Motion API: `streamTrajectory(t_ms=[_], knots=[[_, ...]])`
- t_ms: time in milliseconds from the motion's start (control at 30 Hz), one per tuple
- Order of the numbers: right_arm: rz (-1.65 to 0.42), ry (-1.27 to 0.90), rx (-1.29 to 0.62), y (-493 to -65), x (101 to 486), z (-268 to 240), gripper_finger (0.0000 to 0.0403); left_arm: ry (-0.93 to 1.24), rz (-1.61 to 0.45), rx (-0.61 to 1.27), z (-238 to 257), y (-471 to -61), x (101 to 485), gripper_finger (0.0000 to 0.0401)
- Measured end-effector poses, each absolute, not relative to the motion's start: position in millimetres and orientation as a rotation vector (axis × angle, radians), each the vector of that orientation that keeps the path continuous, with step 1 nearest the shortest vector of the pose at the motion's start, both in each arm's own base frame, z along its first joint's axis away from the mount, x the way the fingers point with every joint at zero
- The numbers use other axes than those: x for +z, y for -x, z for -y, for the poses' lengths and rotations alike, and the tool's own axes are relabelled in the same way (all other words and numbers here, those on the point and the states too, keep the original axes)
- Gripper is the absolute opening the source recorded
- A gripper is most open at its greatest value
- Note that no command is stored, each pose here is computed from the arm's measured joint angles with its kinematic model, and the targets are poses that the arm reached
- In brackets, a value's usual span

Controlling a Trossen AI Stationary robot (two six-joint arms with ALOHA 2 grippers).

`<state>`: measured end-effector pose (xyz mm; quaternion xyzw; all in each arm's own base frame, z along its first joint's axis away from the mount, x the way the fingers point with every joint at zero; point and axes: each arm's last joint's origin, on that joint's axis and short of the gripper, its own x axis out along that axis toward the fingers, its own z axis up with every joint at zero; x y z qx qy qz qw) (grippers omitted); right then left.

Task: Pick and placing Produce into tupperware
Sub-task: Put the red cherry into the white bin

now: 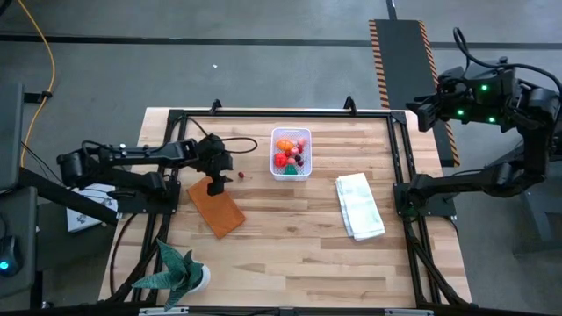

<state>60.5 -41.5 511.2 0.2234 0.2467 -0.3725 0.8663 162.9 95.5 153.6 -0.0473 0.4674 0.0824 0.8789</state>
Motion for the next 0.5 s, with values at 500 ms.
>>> streamTrajectory(t_ms=[500], knots=[[-0.541, -0.465, -0.781, -68.0, 510.0, 46.0, 0.0158, 0.012, -0.967, 0.157, -98.7, -166.9, 151.9, 0.0203]])
